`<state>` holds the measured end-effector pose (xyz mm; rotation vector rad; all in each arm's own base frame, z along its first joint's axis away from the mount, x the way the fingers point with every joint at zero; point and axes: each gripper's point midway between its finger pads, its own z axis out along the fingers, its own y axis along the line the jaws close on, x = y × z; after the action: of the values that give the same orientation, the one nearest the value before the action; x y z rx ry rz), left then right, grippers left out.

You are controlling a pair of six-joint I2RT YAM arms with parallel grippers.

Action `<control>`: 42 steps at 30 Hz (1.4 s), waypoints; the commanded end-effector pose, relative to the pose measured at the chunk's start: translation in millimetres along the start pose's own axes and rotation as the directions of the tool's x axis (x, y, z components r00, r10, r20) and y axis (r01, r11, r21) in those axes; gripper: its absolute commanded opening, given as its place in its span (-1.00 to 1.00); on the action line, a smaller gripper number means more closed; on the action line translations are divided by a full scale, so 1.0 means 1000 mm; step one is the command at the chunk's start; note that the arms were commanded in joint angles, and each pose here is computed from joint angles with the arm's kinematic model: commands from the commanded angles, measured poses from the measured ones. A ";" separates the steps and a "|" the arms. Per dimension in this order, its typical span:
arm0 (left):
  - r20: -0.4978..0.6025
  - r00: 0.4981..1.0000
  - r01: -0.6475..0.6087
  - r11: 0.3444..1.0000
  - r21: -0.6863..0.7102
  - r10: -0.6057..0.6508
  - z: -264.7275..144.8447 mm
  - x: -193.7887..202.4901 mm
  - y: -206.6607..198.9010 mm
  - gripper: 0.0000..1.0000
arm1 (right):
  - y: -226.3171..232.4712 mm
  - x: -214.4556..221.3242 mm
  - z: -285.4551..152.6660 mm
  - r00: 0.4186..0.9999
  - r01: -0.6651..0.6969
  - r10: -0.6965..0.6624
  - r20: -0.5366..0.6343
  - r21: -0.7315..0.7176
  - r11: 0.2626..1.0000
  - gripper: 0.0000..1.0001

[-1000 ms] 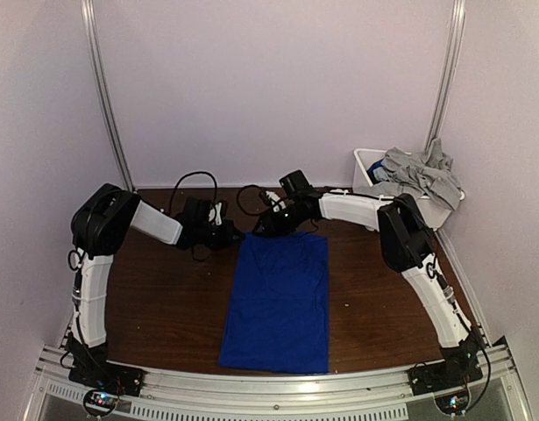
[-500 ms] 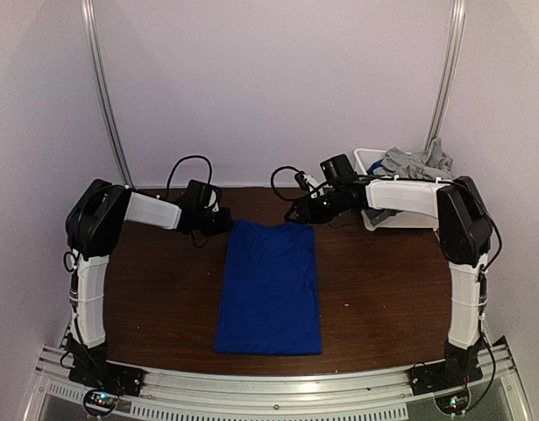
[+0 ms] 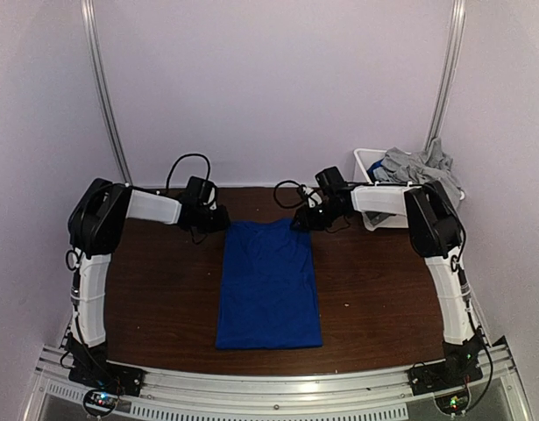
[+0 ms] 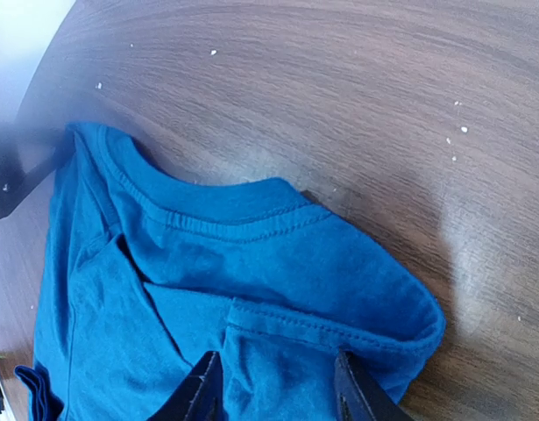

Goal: Fold and stack the mixed laundry pile
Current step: Adjust the 2/3-rectangle-folded T-shirt at the center of the board, then pick up the 2/3-rectangle-folded T-shirt from the center of the board.

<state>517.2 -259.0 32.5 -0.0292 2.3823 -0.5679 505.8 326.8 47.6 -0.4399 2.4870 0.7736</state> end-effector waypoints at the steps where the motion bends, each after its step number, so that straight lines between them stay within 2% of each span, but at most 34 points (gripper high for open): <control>1: 0.060 0.996 -0.069 0.998 -0.002 0.069 -0.026 -0.042 -0.004 -0.45 | 0.021 -0.026 -0.041 0.998 0.041 -0.040 0.048 -0.019 0.999 -0.07; 5: 0.121 0.986 -0.117 0.993 -0.004 0.116 -0.088 -0.056 -0.015 0.12 | 0.066 -0.029 -0.107 0.991 0.061 -0.045 0.128 -0.125 0.990 0.05; 7: 0.122 0.984 -0.130 0.992 0.008 0.128 -0.116 -0.048 -0.018 0.22 | 0.079 -0.015 -0.131 0.991 0.050 -0.029 0.131 -0.158 0.986 0.06; 10: 0.091 0.989 -0.121 0.992 0.043 0.116 -0.152 -0.018 -0.018 0.17 | 0.094 0.020 -0.156 0.993 0.026 -0.003 0.116 -0.199 0.980 0.06; 13: 0.062 0.992 -0.113 0.987 0.114 0.107 -0.185 0.026 -0.025 0.08 | 0.102 0.073 -0.163 0.999 -0.005 0.015 0.044 -0.218 0.976 0.05; 19: -0.080 0.988 -0.106 0.957 0.269 0.131 -0.235 0.150 -0.047 -0.03 | 0.110 0.182 -0.171 0.992 -0.086 0.065 -0.105 -0.211 0.974 0.04; 23: -0.176 0.977 -0.067 0.951 0.301 0.124 -0.259 0.216 -0.051 -0.07 | 0.111 0.239 -0.174 0.977 -0.154 0.117 -0.181 -0.207 0.966 0.01; 28: -0.247 0.967 0.013 0.953 0.304 0.066 -0.270 0.255 -0.041 -0.11 | 0.117 0.284 -0.170 0.955 -0.223 0.167 -0.246 -0.217 0.950 -0.03; 32: -0.293 0.954 0.031 0.953 0.301 0.061 -0.271 0.285 -0.036 -0.17 | 0.124 0.313 -0.165 0.937 -0.272 0.200 -0.287 -0.238 0.932 -0.07; 37: -0.338 0.939 0.047 0.949 0.311 0.064 -0.267 0.311 -0.041 -0.21 | 0.127 0.329 -0.155 0.931 -0.267 0.193 -0.311 -0.218 0.939 -0.14; 42: -0.341 0.939 0.082 0.937 0.340 0.042 -0.261 0.319 -0.050 -0.22 | 0.127 0.332 -0.148 0.930 -0.274 0.201 -0.308 -0.217 0.937 -0.19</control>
<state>95.1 -240.0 24.5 0.3072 2.6531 -0.9655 114.6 280.9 30.7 -0.4071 2.7930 1.2178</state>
